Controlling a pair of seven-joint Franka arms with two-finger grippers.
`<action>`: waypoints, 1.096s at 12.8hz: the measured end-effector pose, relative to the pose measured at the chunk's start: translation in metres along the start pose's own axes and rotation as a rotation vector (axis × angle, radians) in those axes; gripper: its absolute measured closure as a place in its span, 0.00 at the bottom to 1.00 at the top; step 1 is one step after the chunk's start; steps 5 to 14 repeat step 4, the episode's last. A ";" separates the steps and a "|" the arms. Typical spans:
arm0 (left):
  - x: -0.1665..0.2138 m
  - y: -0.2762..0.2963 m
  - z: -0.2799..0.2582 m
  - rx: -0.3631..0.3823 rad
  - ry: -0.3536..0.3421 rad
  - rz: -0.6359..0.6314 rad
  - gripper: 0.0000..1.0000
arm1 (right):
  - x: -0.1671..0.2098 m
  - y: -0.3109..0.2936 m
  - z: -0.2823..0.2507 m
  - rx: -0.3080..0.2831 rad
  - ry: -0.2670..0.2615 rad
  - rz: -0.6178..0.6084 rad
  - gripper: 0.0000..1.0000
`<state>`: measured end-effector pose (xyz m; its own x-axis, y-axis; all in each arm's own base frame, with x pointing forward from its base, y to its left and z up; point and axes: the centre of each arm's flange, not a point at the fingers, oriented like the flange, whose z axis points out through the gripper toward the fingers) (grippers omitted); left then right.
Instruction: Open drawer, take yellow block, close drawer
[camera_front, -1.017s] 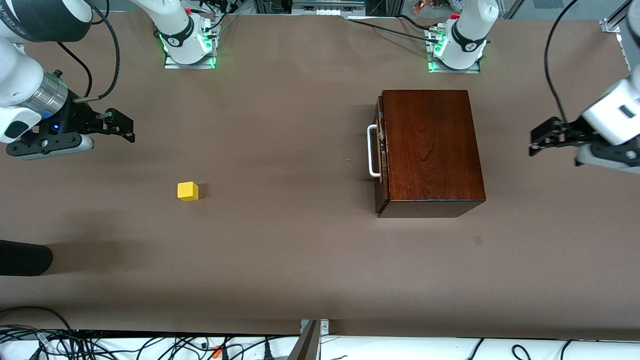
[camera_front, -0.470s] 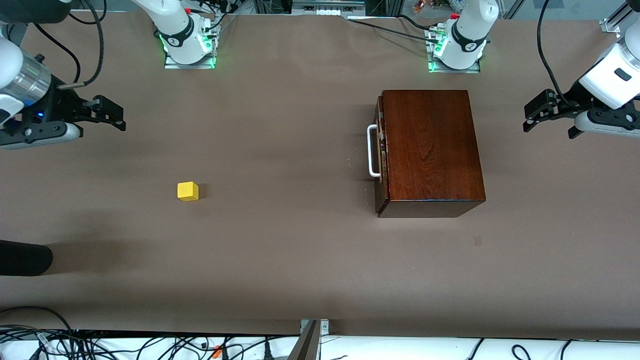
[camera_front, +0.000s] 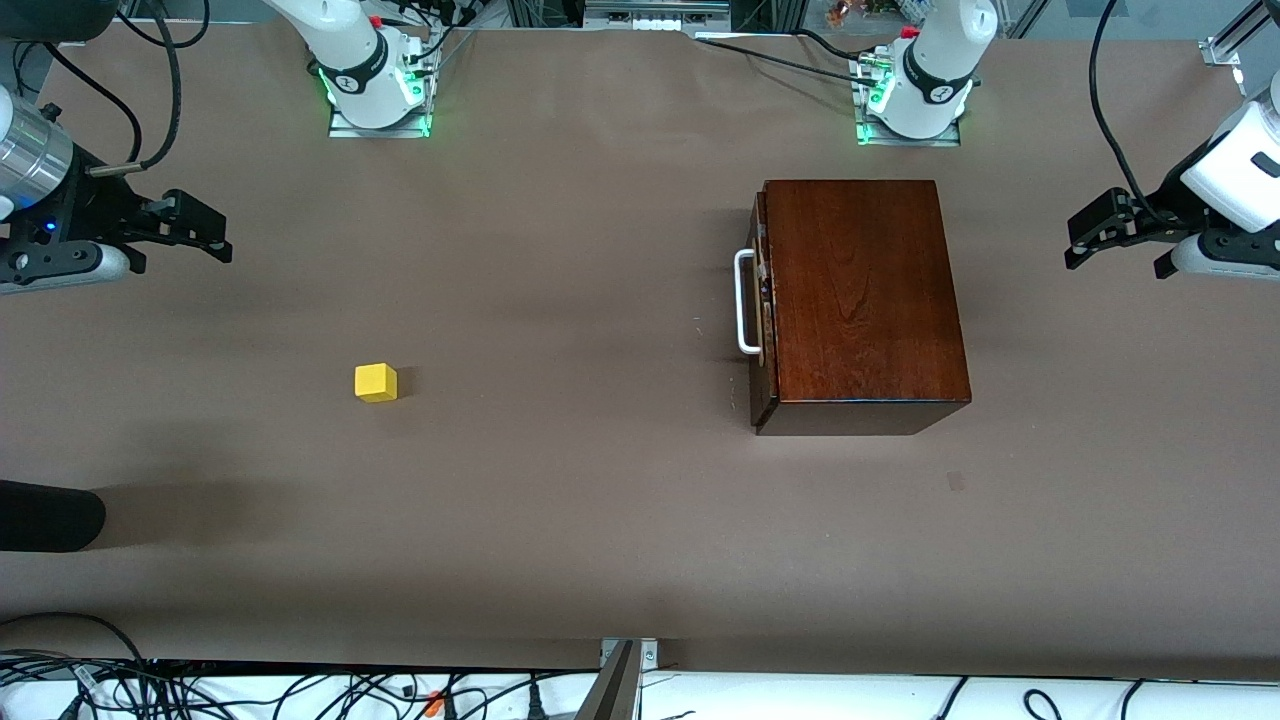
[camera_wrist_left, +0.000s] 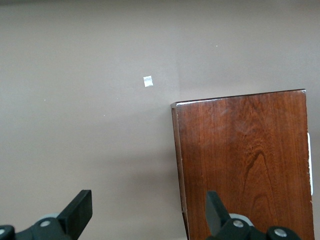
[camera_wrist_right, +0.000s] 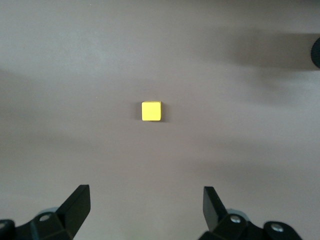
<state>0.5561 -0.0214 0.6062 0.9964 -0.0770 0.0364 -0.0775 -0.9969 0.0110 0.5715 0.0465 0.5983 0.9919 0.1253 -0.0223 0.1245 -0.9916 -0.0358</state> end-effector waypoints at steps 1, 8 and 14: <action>0.000 0.002 0.000 0.001 -0.001 0.004 0.00 | 0.001 0.001 0.002 0.000 -0.004 0.002 0.00; 0.000 0.006 0.000 0.002 -0.003 0.011 0.00 | 0.004 0.002 0.008 -0.001 -0.013 0.005 0.00; 0.000 0.006 0.000 0.002 -0.003 0.011 0.00 | 0.004 0.002 0.008 -0.001 -0.013 0.005 0.00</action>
